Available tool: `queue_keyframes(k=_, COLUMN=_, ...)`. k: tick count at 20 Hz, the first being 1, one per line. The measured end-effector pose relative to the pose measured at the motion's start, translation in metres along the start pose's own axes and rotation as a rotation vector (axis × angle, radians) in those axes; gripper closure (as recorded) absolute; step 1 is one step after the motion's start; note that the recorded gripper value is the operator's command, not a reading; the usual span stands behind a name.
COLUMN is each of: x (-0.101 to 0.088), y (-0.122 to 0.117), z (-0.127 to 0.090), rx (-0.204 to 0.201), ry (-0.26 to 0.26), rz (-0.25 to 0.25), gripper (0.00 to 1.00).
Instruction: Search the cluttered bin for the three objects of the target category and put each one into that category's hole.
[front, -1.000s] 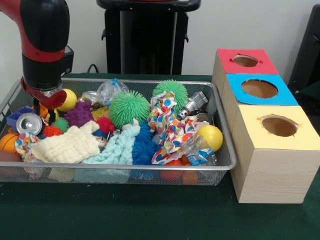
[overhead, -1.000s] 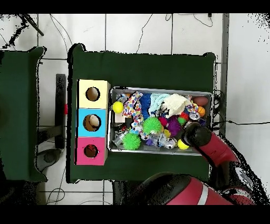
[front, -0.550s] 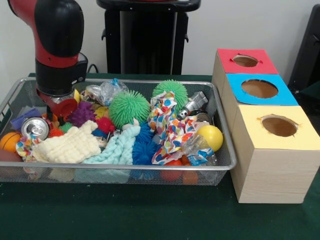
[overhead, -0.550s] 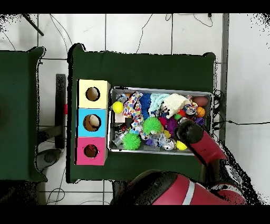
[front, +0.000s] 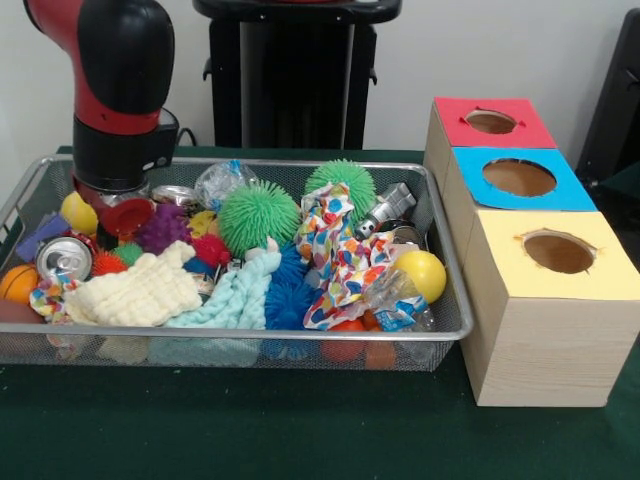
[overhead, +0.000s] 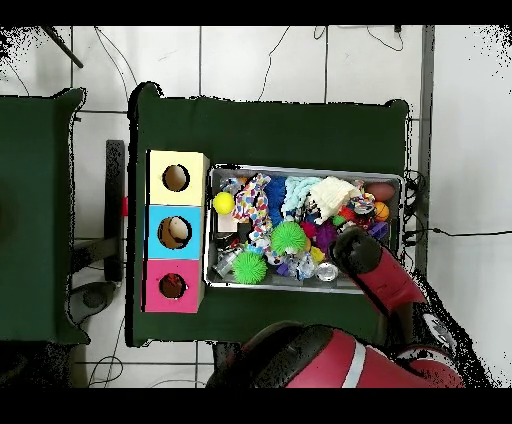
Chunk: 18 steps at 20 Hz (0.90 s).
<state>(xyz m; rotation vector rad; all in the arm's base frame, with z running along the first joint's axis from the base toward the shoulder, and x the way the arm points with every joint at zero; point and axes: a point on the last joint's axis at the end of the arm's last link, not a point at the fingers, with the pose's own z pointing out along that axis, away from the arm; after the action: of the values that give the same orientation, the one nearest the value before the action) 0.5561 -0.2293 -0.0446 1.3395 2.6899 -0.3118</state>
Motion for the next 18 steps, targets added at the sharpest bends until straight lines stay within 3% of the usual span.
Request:
queue_keyframes(k=12, x=0.011, y=0.011, z=-0.005, rx=0.027, ry=-0.054, rz=-0.058, gripper=1.0)
queue_keyframes(k=18, x=0.018, y=0.011, z=-0.045, rx=0.03, ry=0.041, rz=-0.086, gripper=1.0)
